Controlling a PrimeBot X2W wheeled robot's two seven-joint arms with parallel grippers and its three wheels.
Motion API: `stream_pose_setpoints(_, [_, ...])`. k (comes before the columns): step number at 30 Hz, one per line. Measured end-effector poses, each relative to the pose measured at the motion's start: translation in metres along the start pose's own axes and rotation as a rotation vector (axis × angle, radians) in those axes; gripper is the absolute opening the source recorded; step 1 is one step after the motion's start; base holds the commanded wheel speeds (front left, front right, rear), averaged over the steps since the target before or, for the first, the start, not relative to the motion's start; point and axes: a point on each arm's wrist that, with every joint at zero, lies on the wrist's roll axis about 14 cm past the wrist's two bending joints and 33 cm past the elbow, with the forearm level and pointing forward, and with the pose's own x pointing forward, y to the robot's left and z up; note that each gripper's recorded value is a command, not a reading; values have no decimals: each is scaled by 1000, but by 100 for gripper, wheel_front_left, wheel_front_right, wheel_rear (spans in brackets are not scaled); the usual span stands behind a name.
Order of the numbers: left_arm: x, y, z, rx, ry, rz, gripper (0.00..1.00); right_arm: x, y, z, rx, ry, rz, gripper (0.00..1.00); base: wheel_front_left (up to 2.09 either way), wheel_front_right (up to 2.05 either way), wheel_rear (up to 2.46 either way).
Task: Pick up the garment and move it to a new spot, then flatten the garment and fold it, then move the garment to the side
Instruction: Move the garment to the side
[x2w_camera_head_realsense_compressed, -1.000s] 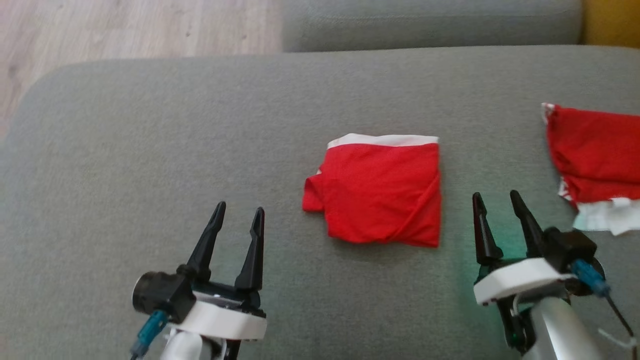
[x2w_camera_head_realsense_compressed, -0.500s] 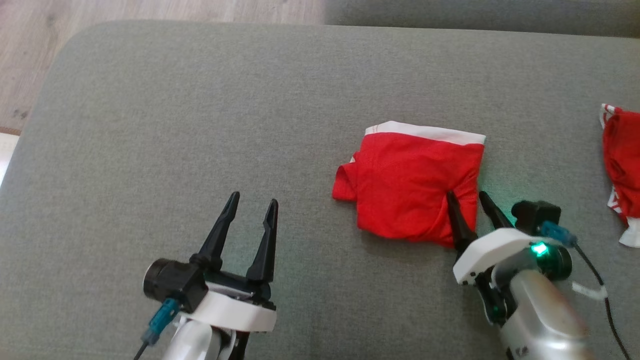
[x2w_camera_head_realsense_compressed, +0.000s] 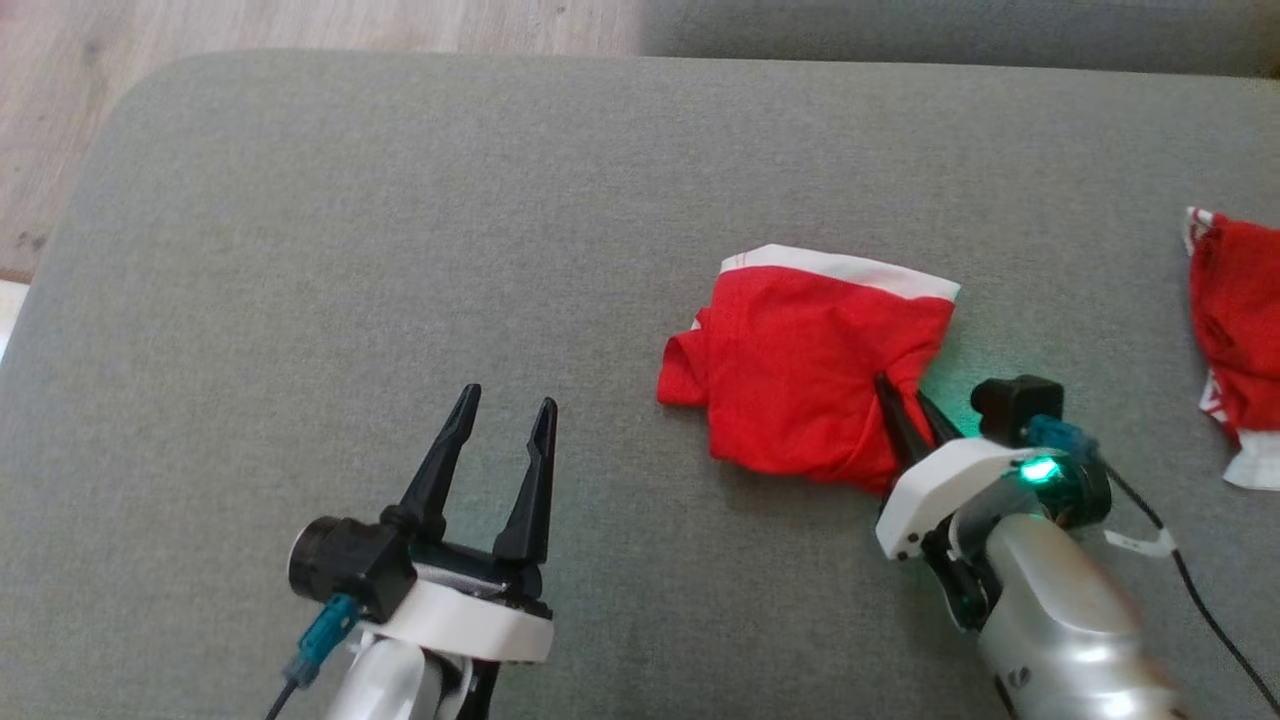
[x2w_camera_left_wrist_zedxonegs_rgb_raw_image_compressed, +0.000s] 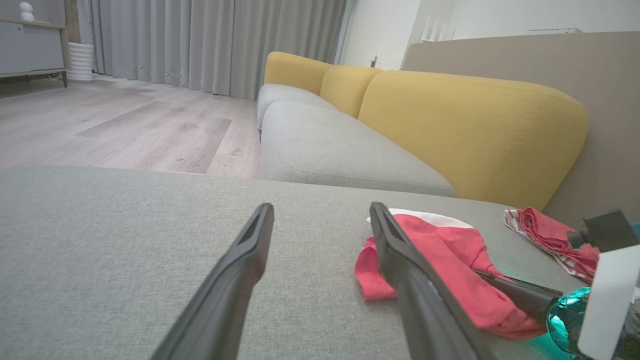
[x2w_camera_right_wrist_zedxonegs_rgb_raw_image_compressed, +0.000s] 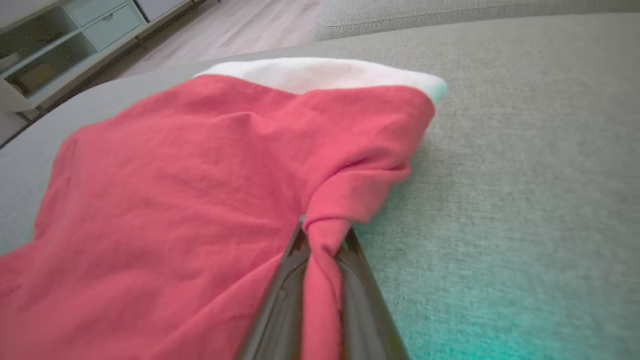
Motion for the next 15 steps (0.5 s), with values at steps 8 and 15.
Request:
stream_pose_setpoints(8, [5,-15,9,2,-27,-49,100,-18,-19,12,-220,-28,-15,0,0,0,0])
stream_pose_setpoints(15, [10,-29,11,-1,-37,-93,100,-40,-65,49,-474,-66,-62,0,0,0,0])
